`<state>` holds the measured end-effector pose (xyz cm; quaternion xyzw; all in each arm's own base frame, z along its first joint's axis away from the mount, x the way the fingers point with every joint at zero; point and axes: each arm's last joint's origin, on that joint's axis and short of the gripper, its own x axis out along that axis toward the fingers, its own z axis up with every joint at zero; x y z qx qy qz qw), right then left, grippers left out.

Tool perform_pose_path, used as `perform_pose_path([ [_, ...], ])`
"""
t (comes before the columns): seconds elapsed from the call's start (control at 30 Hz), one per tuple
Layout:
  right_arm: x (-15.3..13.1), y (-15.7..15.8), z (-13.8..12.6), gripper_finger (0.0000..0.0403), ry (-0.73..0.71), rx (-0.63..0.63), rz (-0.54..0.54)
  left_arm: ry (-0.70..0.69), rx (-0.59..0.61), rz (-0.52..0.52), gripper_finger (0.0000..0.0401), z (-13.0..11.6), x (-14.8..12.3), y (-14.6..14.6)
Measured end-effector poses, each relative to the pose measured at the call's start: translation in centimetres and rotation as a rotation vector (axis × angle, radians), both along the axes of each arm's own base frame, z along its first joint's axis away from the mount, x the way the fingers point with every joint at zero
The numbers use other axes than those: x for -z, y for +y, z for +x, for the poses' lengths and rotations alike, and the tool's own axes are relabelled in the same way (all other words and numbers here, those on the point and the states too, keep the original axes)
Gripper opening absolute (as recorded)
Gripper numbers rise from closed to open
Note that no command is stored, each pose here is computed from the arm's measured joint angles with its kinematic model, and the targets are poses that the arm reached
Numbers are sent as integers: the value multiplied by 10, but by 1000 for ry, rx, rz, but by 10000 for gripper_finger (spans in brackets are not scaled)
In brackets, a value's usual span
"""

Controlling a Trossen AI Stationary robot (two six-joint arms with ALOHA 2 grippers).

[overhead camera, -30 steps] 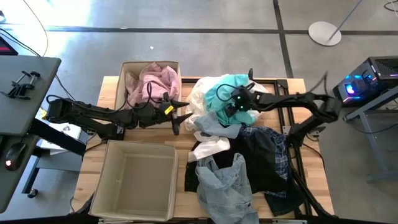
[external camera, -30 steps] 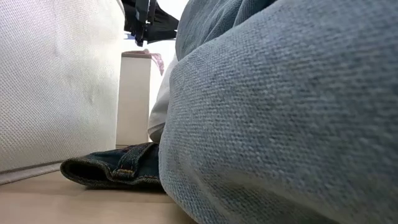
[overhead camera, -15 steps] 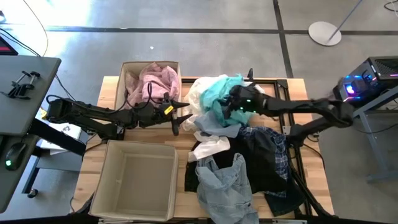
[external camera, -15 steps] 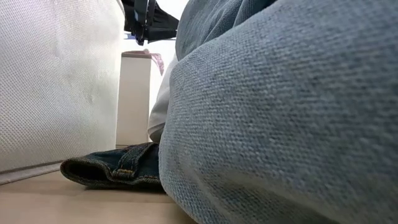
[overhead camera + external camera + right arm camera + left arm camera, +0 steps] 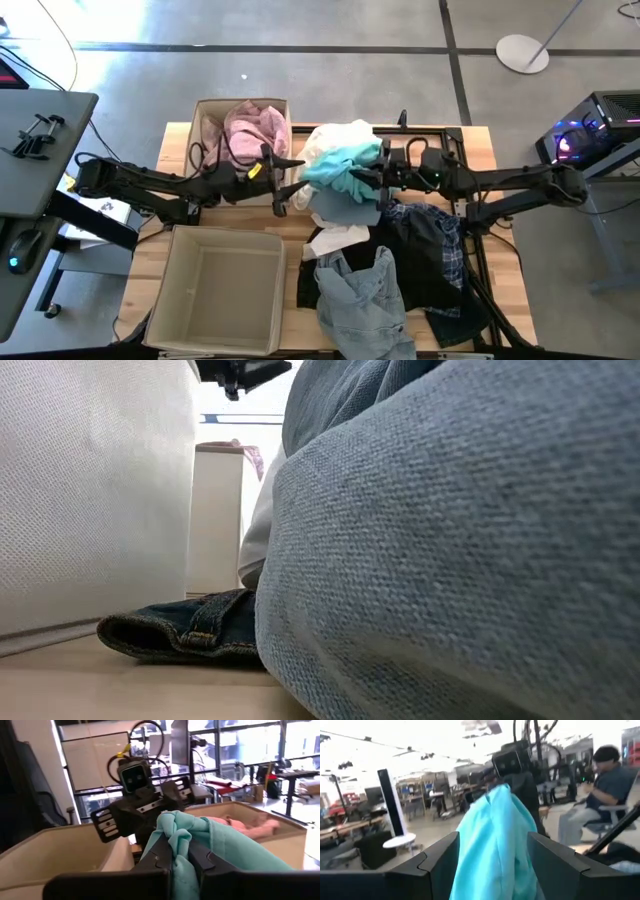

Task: Sort clothes
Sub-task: Put the blue shorts into the top brown laundry organizer

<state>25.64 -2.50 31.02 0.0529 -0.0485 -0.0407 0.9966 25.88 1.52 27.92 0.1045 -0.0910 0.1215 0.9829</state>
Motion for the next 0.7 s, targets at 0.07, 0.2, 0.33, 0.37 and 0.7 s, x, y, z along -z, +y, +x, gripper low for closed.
perform_pose_path([
  [0.07,1,3,2,6,-5,-12,-8,-27,10,-1,240,3,-1,0],
  [0.2,3,7,7,4,-18,-41,-10,-19,37,11,273,23,-1,3],
  [0.33,3,9,12,3,-61,-117,-24,38,17,4,302,53,10,9],
  [0.37,3,10,12,3,-69,-132,-27,51,2,6,307,60,13,11],
  [0.7,10,10,13,4,1,-150,-19,95,-31,13,317,125,33,25],
])
